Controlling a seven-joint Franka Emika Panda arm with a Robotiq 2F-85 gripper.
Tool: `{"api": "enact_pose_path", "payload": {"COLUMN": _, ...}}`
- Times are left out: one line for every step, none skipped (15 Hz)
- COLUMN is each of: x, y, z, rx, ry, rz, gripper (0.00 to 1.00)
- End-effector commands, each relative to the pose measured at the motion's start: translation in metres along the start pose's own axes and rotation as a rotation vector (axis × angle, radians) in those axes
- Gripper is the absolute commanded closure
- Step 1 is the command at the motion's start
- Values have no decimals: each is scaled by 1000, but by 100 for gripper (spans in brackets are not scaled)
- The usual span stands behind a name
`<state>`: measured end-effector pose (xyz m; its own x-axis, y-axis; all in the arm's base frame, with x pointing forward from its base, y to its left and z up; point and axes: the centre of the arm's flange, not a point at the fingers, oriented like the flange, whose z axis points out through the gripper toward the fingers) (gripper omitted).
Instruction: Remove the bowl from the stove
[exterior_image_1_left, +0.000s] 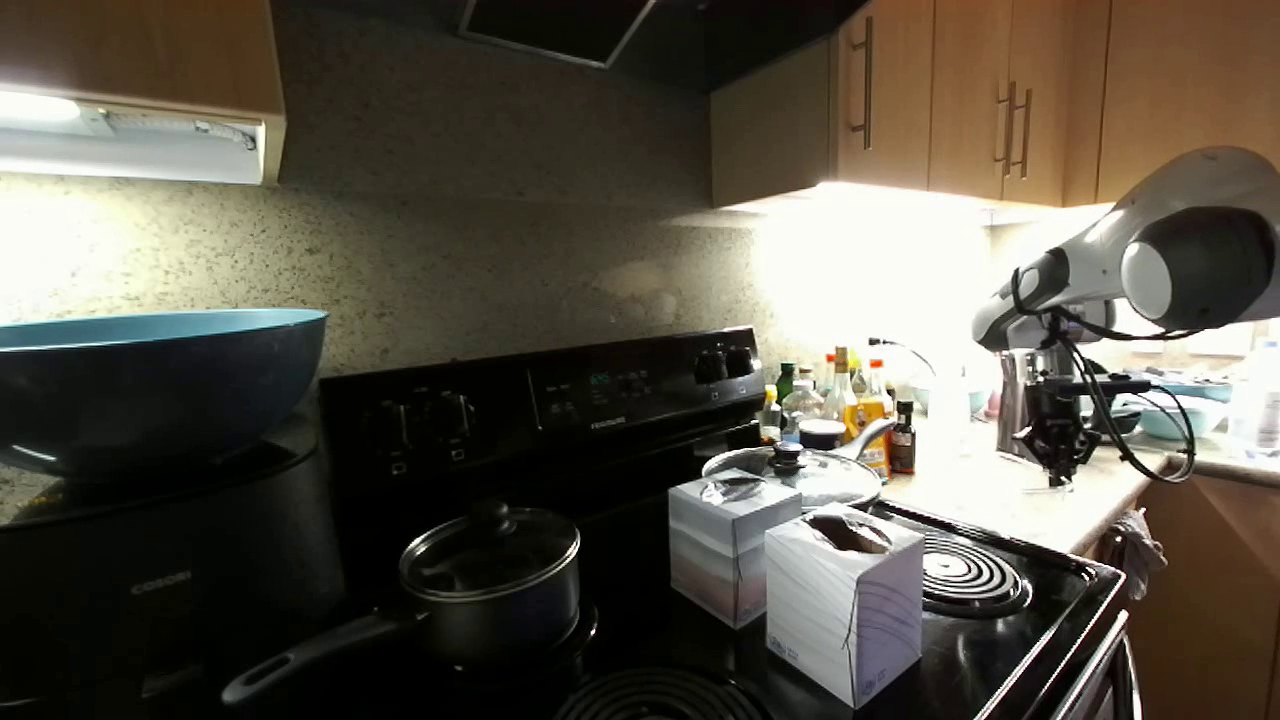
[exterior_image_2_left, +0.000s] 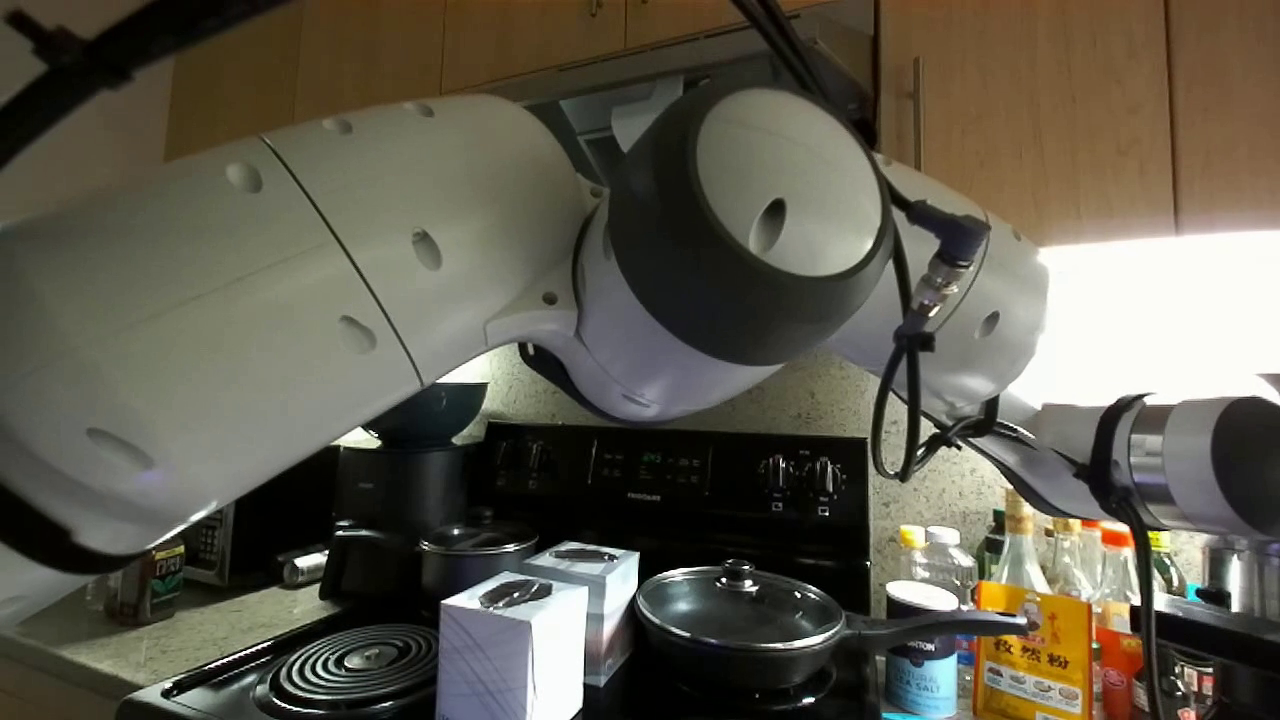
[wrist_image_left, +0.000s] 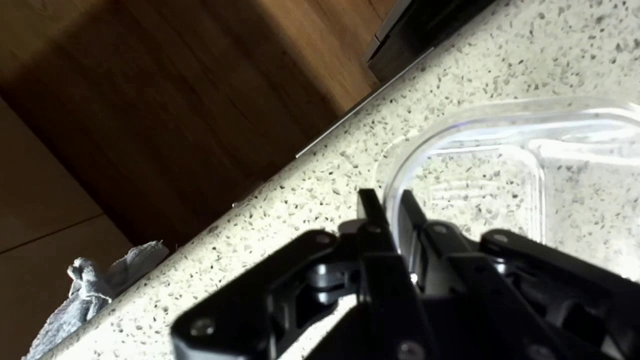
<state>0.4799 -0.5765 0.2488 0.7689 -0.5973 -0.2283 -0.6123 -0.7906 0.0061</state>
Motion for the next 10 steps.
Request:
{"api": "enact_pose_path", "payload": {"x": 13, "y": 3, "z": -16, "rx": -38, "ry": -60, "rz": -182, "gripper": 100}}
{"api": "enact_pose_path", "payload": {"x": 11, "y": -1, "z": -20, "rx": -75, "ry": -66, "rz": -225, "gripper": 98}}
{"api": "enact_pose_path", "payload": {"x": 8, "y": -3, "z": -22, "rx": -97, "ry": -71, "rz": -268, "gripper": 98}}
{"api": "enact_pose_path", "payload": {"x": 3, "y": -6, "z": -23, "rx": -137, "ry": -77, "rz": -305, "gripper": 98}}
{"api": "enact_pose_path", "payload": {"x": -3, "y": -9, "z": -26, "rx": -172, "ry": -73, "rz": -343, "gripper": 98}}
{"api": "enact_pose_path", "payload": {"x": 2, "y": -8, "z": -20, "rx": -111, "ry": -61, "rz": -263, "gripper": 91}}
{"api": "enact_pose_path", "payload": {"x": 2, "y": -10, "z": -21, "rx": -129, "ry": -66, "rz": -287, "gripper": 91}}
{"api": "enact_pose_path", "payload": {"x": 3, "y": -12, "z": -22, "rx": -139, "ry": -67, "rz": -298, "gripper": 91}}
{"api": "enact_pose_path", "payload": {"x": 3, "y": -13, "z": -23, "rx": -143, "ry": -68, "rz": -303, "gripper": 98}}
{"api": "enact_pose_path", "payload": {"x": 8, "y": -13, "z": -20, "rx": -139, "ry": -80, "rz": -309, "gripper": 98}}
